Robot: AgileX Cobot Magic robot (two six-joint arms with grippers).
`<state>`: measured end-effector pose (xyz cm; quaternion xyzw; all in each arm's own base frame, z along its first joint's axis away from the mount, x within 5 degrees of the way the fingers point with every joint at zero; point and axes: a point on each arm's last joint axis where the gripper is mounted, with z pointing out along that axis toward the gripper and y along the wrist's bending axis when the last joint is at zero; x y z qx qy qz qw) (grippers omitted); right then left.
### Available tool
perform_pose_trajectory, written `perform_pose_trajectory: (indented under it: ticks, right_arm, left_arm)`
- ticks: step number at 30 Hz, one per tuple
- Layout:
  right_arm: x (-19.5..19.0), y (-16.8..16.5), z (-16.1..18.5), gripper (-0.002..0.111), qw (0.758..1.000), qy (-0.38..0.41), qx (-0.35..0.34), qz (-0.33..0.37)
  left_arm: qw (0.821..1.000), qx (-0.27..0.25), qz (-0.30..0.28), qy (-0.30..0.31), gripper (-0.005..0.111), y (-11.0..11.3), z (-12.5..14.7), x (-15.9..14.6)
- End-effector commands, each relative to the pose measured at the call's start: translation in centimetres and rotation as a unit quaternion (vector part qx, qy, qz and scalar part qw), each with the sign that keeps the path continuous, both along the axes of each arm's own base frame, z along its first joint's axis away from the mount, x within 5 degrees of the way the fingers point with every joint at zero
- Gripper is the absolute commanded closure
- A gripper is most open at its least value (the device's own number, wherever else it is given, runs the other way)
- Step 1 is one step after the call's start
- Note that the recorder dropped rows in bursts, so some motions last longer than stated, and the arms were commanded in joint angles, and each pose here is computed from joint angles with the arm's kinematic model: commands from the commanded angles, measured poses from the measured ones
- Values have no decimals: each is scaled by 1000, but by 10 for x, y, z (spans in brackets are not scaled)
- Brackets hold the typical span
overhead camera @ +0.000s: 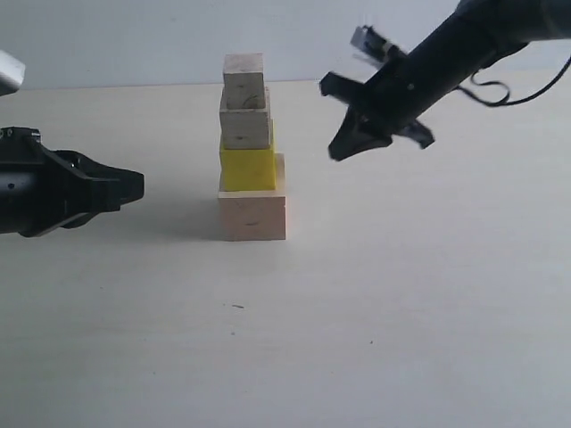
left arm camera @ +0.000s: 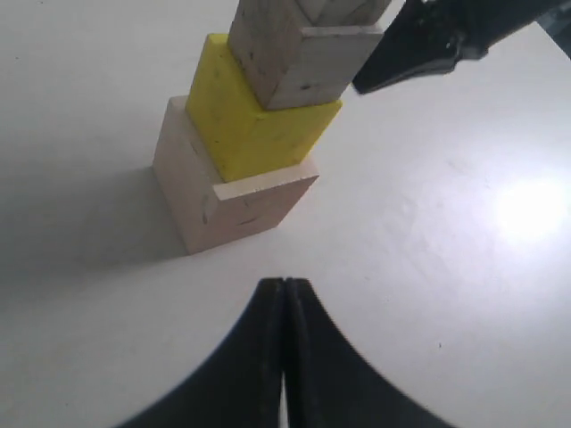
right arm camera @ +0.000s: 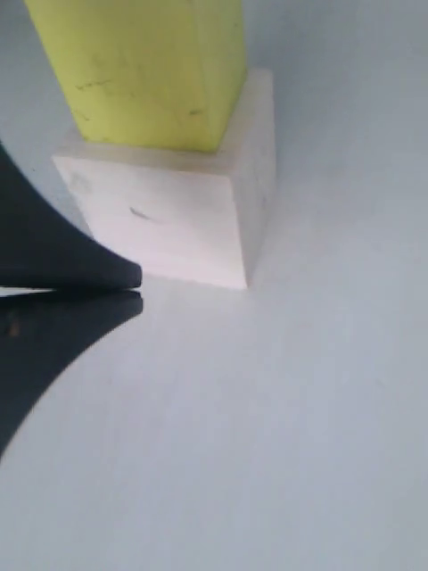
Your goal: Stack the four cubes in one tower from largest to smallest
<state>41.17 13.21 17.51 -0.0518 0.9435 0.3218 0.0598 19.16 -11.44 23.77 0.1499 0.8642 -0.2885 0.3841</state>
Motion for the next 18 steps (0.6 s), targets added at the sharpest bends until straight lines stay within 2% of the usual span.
perform_pose_trajectory:
  ticks: [1, 5, 8, 12, 16, 17, 18]
  right_arm:
    - [2, -50, 62, 108, 992, -112, -39, -45]
    - [-16, -74, 131, 108, 969, -226, -71, -68]
    - [-45, -82, 184, 108, 937, -327, -78, -93]
    - [-103, -89, 246, 108, 881, -451, -86, -118]
    - [-162, -97, 288, 108, 820, -546, -111, -132]
    - [-191, -101, 306, 108, 789, -586, -126, -137]
    - [-203, -102, 314, 108, 776, -601, -129, -139]
  left_arm:
    - [1000, 2, 19, -21, 107, 5, 6, -1]
    - [998, 7, 47, -48, 107, 11, 14, 0]
    - [994, 8, 74, -80, 107, 15, 27, 1]
    - [986, 5, 90, -140, 107, 19, 55, 6]
    - [973, 5, 102, -208, 107, 26, 92, 13]
    - [962, 9, 117, -248, 107, 32, 114, 16]
    - [955, 17, 126, -269, 107, 35, 123, 17]
